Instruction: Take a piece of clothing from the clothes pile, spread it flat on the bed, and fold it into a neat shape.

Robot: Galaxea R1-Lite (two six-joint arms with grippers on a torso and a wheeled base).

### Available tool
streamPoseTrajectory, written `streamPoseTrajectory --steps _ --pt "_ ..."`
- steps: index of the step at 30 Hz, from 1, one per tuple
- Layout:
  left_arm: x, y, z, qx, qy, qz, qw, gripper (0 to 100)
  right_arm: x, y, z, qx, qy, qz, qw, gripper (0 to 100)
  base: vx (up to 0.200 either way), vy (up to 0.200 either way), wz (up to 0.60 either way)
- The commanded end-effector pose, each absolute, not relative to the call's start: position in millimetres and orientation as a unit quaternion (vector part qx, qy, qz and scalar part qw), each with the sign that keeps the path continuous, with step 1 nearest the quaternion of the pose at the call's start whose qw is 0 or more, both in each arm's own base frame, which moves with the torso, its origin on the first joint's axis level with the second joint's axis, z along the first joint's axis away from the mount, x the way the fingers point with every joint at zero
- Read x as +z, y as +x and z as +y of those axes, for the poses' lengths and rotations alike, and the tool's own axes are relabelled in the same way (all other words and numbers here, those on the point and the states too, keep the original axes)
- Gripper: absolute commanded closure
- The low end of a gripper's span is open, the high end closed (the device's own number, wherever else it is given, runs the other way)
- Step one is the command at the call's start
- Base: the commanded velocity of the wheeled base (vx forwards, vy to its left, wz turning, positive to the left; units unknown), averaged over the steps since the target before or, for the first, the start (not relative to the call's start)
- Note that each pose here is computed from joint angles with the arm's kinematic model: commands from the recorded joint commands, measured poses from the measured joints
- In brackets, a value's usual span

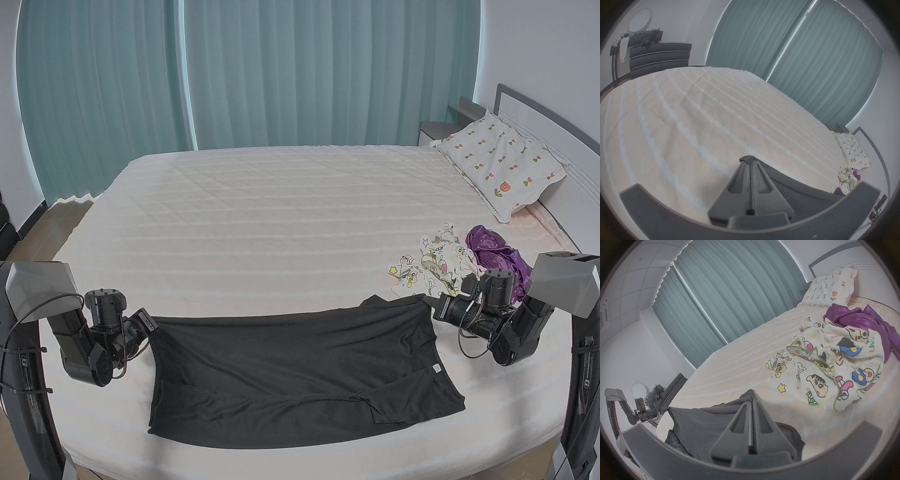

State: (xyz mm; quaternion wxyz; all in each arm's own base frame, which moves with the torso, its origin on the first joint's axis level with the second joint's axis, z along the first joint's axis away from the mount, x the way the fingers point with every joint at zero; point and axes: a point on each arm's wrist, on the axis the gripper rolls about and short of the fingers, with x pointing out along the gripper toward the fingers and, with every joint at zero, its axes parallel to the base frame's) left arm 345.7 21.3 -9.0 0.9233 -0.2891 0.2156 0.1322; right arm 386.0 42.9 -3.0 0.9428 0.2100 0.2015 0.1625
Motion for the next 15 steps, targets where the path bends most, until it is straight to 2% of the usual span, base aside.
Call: streamPoseTrajectory --steps 1,9,15 --pt "-12.8 336.9 20.1 0.135 -0.287 0.231 0.920 100 -0.8 371.4 41.8 0.162 0.210 0.205 0.942 100 0.000 0.000 0.00" --pt "-22.2 315.6 18.8 0.139 -0.281 0.268 0.911 100 -19.8 331.1 39.5 0.162 0.210 0.251 0.931 100 0.000 0.000 0.00" --pt "-31.3 292.0 15.9 0.116 -0.266 0.300 0.909 100 -40.5 309.9 37.8 0.153 0.211 0.287 0.922 100 0.000 0.000 0.00"
